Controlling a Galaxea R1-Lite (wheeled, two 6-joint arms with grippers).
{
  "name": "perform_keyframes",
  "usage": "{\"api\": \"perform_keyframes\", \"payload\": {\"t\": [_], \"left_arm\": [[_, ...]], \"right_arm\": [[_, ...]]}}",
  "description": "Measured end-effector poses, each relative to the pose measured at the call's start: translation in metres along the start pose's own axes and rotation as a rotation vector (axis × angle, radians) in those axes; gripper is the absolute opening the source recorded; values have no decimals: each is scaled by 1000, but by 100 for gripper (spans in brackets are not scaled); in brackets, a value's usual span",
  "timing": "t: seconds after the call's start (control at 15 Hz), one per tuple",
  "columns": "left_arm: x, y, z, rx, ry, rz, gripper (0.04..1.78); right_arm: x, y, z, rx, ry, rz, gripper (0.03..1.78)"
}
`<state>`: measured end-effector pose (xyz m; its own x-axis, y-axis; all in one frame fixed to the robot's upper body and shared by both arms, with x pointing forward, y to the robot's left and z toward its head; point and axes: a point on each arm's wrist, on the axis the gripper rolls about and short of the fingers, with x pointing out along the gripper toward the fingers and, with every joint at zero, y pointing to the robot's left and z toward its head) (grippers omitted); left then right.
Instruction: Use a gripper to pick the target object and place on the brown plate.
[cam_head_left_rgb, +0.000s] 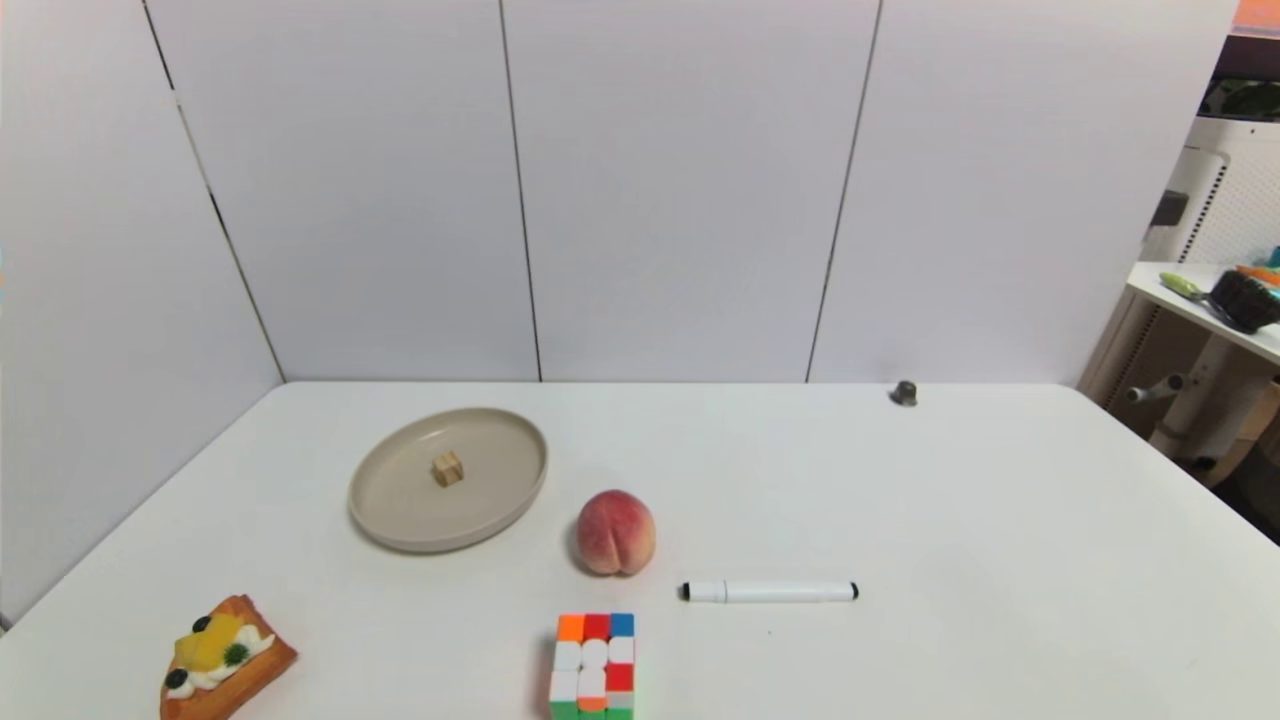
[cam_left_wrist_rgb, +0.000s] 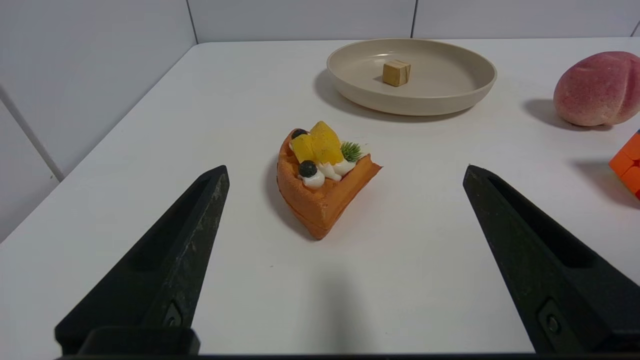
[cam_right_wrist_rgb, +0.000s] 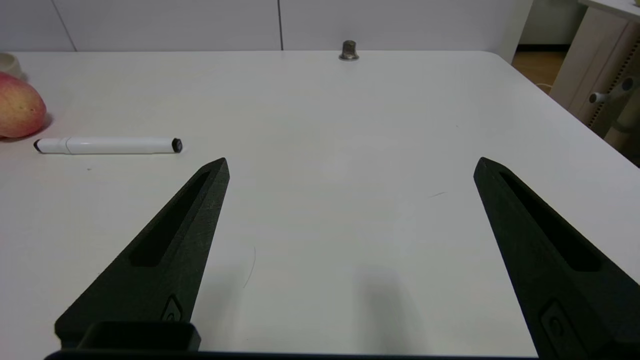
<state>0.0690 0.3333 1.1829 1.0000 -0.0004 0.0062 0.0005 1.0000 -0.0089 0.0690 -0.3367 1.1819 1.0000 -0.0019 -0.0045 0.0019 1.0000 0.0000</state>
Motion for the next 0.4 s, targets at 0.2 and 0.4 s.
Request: {"api": "perform_keyframes", "payload": {"t": [0.2, 0.4], "left_arm": [[0, 0, 0, 0, 0, 0, 169], [0, 0, 0, 0, 0, 0, 169]], "right_arm": [[0, 0, 0, 0, -1, 0, 169], [0, 0, 0, 4, 0, 0, 169]]}}
